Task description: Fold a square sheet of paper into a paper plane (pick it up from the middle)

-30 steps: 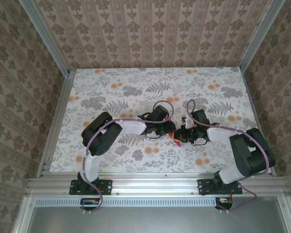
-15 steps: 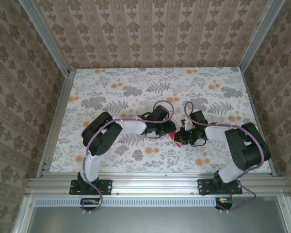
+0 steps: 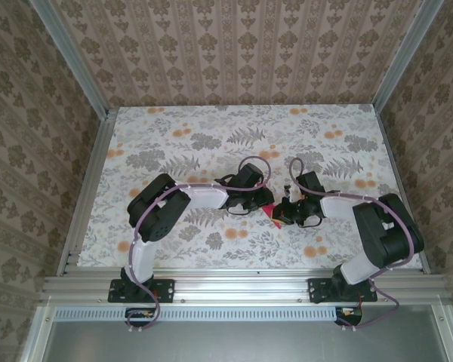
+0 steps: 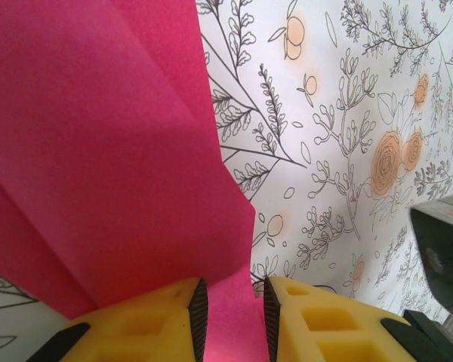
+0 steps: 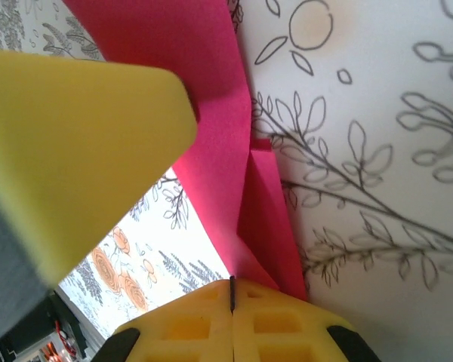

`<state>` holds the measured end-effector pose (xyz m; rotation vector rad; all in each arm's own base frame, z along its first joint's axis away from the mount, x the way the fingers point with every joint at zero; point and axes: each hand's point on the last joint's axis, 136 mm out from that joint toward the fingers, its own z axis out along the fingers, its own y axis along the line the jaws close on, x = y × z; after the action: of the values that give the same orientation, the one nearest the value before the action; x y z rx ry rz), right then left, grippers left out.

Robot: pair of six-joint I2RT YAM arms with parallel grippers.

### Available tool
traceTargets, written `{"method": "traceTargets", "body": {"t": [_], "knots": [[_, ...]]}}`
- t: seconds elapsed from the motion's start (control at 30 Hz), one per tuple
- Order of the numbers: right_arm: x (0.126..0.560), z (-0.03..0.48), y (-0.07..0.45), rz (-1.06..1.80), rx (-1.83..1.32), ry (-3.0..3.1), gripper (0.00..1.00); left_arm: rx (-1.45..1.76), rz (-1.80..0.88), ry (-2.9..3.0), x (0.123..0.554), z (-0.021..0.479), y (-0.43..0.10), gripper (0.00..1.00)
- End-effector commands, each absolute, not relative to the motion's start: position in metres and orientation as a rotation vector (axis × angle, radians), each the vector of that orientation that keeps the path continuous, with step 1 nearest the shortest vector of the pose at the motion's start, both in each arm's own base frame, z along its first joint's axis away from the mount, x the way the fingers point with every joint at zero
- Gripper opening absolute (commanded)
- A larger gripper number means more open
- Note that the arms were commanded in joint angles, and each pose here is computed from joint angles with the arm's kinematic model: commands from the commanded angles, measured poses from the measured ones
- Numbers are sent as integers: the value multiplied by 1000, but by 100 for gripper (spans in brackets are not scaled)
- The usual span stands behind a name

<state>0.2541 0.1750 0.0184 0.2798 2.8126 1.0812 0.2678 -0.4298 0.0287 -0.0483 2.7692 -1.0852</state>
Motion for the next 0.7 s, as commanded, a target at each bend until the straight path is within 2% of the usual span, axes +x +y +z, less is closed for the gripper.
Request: {"method": "traceTargets", "body": {"t": [0.0,0.27,0.53,0.67], "knots": [[237,12,162,1008,378,2869,6,-62,-948,2872,261,-6,-410,29],[214,-23,148,926,517,2947,7,-60,-955,2868,261,-4,-410,29],[220,23,154,997,405,2844,7,-56,-953,2868,261,-3,-410,30],[209,16,159,1061,395,2874,7,-54,-958,2868,261,-3,-411,30]]}}
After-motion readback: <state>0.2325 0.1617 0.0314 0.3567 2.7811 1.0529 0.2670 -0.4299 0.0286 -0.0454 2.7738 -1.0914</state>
